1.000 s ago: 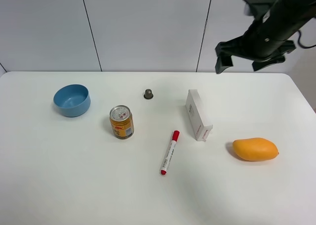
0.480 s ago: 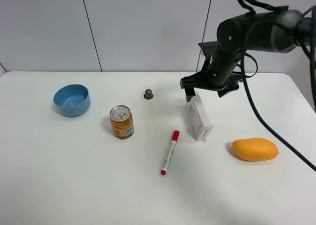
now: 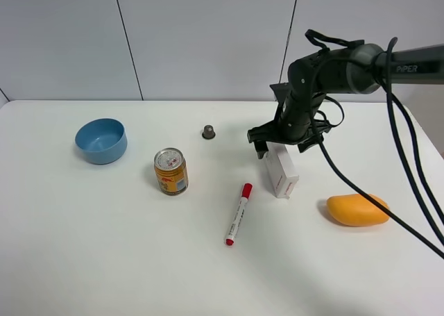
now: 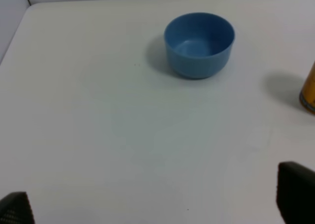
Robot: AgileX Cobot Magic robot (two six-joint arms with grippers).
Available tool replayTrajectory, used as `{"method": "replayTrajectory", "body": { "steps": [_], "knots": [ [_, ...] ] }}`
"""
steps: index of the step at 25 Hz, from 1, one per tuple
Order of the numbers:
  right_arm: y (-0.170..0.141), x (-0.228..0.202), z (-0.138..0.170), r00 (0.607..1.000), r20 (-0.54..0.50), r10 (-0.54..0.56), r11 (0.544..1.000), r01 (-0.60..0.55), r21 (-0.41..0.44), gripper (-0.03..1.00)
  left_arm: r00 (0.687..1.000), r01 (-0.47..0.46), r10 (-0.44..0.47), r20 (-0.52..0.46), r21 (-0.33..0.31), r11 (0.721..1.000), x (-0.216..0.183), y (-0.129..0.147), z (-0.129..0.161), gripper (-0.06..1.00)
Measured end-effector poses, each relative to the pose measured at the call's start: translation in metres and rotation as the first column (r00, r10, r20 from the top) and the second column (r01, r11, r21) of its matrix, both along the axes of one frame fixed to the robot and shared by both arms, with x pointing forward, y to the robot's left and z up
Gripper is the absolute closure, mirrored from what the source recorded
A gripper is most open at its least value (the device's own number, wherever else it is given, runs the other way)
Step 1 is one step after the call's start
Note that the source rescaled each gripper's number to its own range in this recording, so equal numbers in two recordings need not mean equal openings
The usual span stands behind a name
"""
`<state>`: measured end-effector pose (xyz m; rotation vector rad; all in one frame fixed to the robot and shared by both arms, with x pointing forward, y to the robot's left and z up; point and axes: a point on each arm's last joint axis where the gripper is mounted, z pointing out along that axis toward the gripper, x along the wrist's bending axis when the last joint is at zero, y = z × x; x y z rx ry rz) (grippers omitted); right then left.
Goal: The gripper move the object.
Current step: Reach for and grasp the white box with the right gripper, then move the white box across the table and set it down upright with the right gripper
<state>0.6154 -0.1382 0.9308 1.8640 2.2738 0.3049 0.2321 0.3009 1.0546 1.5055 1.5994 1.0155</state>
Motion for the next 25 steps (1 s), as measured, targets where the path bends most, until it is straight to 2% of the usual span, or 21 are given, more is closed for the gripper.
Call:
{"method": "replayTrajectory", "body": {
  "steps": [9,12,15,20,21,25],
  "knots": [
    [0.002,0.004,-0.024,0.999,-0.029,-0.014,1.000,0.014,-0.006,0.18,1.000,0.000,0.000,0.000,0.000,1.000,0.000,0.000,0.000,-0.06],
    [0.002,0.004,-0.026,1.000,-0.028,-0.014,1.000,0.014,-0.006,0.24,1.000,0.000,0.000,0.000,0.000,1.000,0.000,0.000,0.000,-0.06],
    [0.002,0.004,-0.026,0.999,-0.029,-0.014,1.000,0.014,-0.006,0.42,1.000,0.000,0.000,0.000,0.000,1.000,0.000,0.000,0.000,-0.06],
    [0.001,0.002,-0.027,0.998,-0.055,-0.017,1.000,0.016,-0.020,0.92,1.000,0.000,0.000,0.000,0.000,1.000,0.000,0.000,0.000,-0.06],
    [0.000,0.001,-0.027,0.998,-0.061,-0.017,1.000,0.016,-0.024,0.97,1.000,0.000,0.000,0.000,0.000,1.000,0.000,0.000,0.000,-0.06],
    [-0.003,0.000,-0.025,0.997,-0.072,0.015,0.998,-0.020,-0.064,0.96,1.000,0.000,0.000,0.000,0.000,1.000,0.000,0.000,0.000,-0.06]
  ]
}}
